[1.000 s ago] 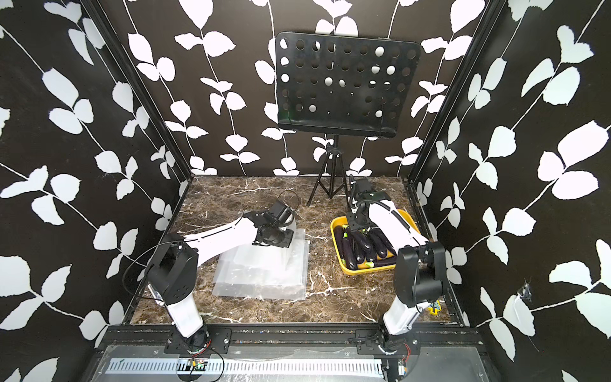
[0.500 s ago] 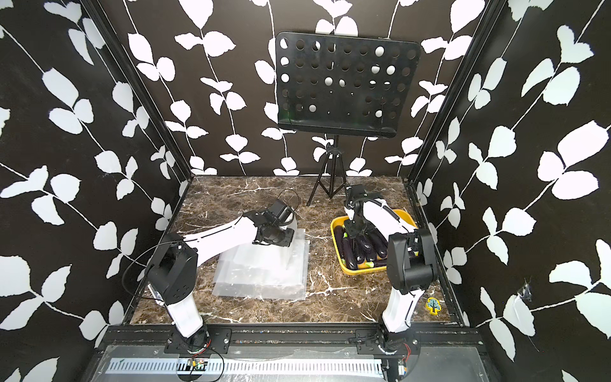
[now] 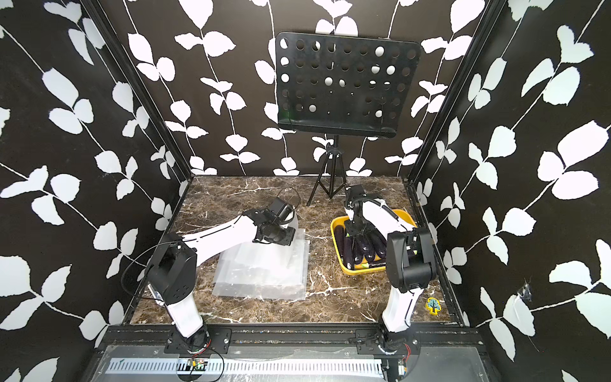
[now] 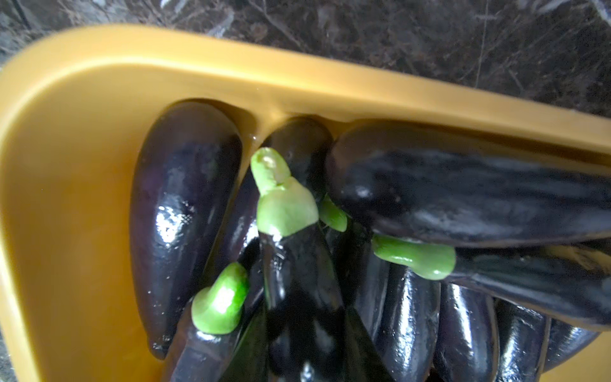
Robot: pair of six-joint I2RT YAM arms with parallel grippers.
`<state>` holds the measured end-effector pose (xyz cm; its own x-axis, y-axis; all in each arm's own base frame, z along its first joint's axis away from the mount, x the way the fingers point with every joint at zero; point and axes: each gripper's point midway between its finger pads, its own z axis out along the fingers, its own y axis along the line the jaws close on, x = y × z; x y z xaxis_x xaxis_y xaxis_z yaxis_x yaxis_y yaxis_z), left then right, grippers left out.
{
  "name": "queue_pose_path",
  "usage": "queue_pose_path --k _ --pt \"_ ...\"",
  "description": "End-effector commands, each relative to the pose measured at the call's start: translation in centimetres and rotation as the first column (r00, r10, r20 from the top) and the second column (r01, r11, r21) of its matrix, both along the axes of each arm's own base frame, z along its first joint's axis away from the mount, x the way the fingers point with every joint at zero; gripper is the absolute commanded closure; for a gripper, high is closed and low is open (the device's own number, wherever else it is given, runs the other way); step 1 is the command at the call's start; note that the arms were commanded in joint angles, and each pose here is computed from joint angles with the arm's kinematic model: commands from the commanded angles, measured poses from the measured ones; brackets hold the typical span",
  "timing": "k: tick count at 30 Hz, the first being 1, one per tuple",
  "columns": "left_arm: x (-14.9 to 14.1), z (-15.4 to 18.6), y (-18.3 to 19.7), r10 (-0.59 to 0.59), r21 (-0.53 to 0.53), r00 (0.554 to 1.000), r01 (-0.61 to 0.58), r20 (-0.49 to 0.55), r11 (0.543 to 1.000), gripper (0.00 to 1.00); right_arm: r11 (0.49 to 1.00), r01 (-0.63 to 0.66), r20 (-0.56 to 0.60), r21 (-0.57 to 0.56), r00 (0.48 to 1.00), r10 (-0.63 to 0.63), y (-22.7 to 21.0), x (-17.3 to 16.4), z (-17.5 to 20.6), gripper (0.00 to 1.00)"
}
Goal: Place the eggplant in a zip-top bag and seal the zipper
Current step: Pick up the eggplant from the basket, then place the eggplant in the zipper food storage bag.
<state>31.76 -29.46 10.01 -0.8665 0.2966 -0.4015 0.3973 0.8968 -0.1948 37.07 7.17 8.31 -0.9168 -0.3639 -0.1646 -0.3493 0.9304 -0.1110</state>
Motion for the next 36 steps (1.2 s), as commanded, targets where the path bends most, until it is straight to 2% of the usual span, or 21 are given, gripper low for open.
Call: queue_pose_path --k 1,8,10,13,16,20,26,32,34,36 --pt "-0.1 0.8 0.4 0.0 -0.004 1.0 0.0 0.0 1.0 1.0 0.999 0.023 0.056 0.042 0.998 -0.025 0.4 -0.2 2.4 0.78" --pt "0.0 0.5 0.5 0.016 -0.016 1.0 -0.016 -0.019 1.0 1.0 0.978 0.057 0.169 0.202 0.981 -0.092 2.1 -0.5 6.5 0.81" --pt "0.1 0.5 0.3 0.024 -0.032 0.999 -0.025 -0.027 0.999 1.0 0.949 0.063 0.232 0.308 0.963 -0.139 3.2 -0.8 8.8 0.81" --pt "0.2 0.6 -0.1 0.028 -0.06 0.999 -0.03 -0.035 0.998 1.0 0.86 0.115 0.285 0.497 0.914 -0.287 5.0 -0.7 10.2 0.82" --pt "0.1 0.4 -0.5 0.032 -0.078 0.998 -0.036 -0.053 0.996 1.0 0.741 0.124 0.334 0.659 0.835 -0.437 7.6 -0.3 11.8 0.82" --pt "-0.1 0.0 -1.4 0.023 -0.114 0.996 -0.033 -0.091 0.993 1.0 0.565 0.085 0.313 0.821 0.761 -0.569 11.7 -0.2 12.3 0.76" --pt "0.1 -0.7 -1.9 0.03 -0.114 0.993 -0.044 -0.118 0.992 1.0 0.461 0.051 0.298 0.886 0.699 -0.65 15.2 0.6 12.8 0.82" --pt "0.1 -1.6 -2.8 0.049 -0.149 0.985 -0.074 -0.164 0.986 1.0 0.406 0.014 0.314 0.914 0.61 -0.727 16.6 1.1 13.4 0.84" --pt "0.1 -1.6 -2.9 0.054 -0.157 0.984 -0.082 -0.169 0.984 1.0 0.418 0.001 0.332 0.908 0.604 -0.724 17.4 1.3 13.1 0.84" --pt "0.1 -1.4 -2.9 0.057 -0.167 0.985 -0.084 -0.163 0.982 1.0 0.402 -0.011 0.322 0.915 0.62 -0.716 18.5 1.6 12.4 0.85"
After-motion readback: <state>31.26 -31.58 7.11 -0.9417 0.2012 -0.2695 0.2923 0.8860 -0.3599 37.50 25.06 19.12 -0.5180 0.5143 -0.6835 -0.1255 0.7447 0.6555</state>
